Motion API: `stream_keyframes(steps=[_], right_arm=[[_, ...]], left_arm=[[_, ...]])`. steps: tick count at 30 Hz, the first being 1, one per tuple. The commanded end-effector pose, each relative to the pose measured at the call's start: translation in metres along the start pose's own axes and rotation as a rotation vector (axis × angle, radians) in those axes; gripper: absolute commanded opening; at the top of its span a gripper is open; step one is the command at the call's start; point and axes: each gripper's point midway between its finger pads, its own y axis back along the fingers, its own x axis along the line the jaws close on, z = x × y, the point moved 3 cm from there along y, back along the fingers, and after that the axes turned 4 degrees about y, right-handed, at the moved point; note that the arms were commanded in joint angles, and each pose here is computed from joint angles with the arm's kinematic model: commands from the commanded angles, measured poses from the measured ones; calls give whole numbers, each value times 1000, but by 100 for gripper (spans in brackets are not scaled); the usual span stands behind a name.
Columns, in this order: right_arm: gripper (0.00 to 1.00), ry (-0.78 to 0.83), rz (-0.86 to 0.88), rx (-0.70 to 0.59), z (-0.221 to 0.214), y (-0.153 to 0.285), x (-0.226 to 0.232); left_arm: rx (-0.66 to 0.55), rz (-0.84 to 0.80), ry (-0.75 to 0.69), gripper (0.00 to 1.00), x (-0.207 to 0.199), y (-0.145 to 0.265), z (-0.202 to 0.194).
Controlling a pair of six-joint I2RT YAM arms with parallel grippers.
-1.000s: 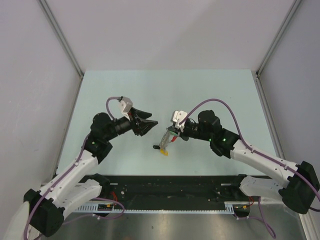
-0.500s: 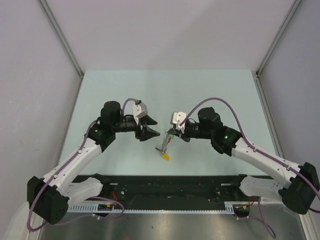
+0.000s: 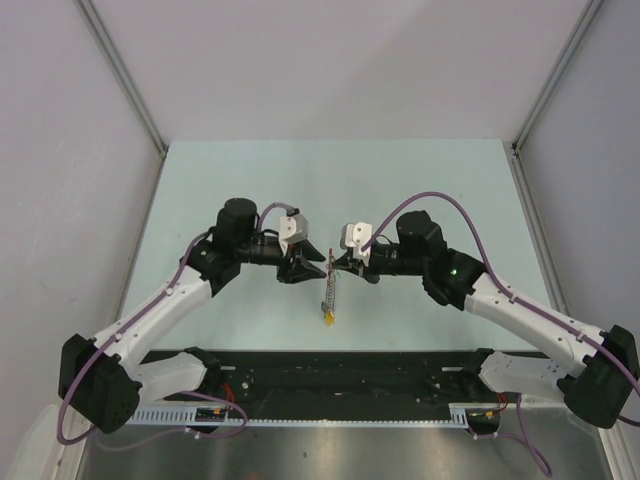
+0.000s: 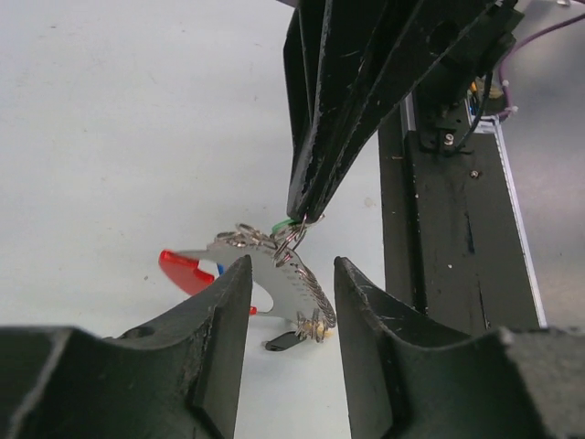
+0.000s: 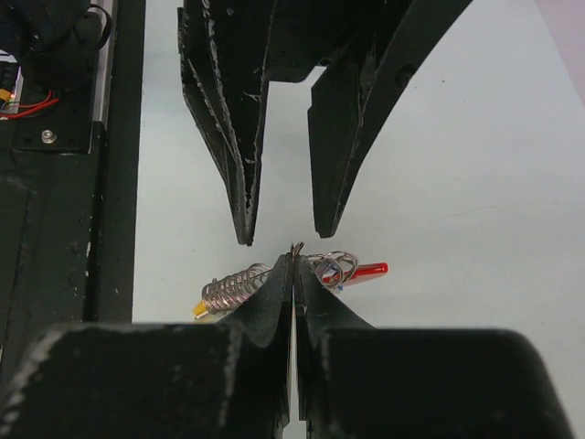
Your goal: Put the keys on the keyring
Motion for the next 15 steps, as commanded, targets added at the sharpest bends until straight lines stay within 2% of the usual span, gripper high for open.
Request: stream_keyframes(steps=[1,12,15], right_arm=[[0,62,3,-82,32,1,-6],[0,65,9,-87,35,-1,-5],[0,63,9,-84,34,-2,-5]], left_arm=[[-14,-74,-94,43,-9,-2,16],[12,-119,-80,27,-12,-5,9],[13,-121,-79,19,-13,-5,8]])
